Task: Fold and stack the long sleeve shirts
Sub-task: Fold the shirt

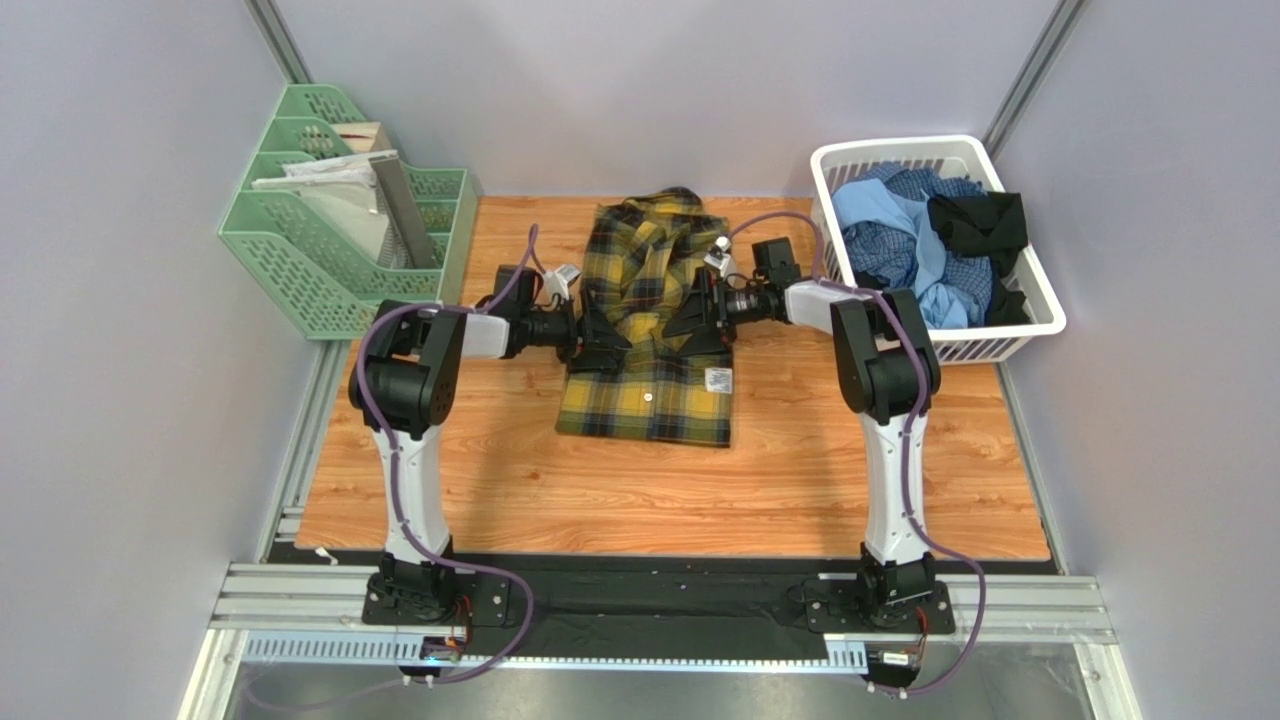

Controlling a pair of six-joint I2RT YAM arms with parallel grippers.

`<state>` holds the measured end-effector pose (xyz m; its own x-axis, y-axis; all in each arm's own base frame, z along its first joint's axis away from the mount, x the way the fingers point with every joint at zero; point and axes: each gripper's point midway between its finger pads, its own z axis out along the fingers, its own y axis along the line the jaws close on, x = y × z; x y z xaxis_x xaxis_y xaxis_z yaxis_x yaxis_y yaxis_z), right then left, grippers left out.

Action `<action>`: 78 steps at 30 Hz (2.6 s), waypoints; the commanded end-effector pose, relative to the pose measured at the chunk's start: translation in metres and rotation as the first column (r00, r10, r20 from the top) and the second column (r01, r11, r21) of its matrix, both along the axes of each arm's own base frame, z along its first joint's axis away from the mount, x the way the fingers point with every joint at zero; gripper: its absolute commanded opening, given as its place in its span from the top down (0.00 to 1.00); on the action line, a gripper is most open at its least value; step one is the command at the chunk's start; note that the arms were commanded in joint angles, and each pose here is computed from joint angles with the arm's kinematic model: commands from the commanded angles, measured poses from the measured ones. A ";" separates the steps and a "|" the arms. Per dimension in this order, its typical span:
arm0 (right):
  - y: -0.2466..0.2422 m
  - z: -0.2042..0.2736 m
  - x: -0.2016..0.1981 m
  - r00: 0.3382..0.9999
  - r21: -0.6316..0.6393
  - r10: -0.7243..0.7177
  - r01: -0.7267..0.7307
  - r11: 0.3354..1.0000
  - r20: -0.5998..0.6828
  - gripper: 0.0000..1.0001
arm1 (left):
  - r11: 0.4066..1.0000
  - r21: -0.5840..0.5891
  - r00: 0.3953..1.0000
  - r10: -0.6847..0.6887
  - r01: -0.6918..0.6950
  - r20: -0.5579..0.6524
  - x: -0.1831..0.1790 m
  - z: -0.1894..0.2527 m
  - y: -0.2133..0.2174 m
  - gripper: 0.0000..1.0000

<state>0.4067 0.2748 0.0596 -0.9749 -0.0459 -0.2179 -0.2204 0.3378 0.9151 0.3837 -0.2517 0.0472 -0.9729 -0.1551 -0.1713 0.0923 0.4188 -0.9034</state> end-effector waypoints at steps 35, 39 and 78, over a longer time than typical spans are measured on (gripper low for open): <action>0.003 0.040 -0.054 0.999 -0.030 0.013 -0.012 0.999 0.033 0.25 | 1.000 0.018 0.993 0.016 -0.018 0.113 -0.034 0.033 0.029 0.35; 0.003 0.090 -0.058 0.982 -0.028 0.005 0.001 1.000 0.190 0.34 | 0.992 0.107 0.935 -0.102 0.070 0.340 -0.052 0.079 0.042 0.32; 0.038 -0.040 -0.040 0.965 -0.306 0.206 -0.150 0.940 0.161 0.78 | 0.412 0.909 -0.294 -0.878 -0.062 0.378 -0.190 0.007 -0.024 0.34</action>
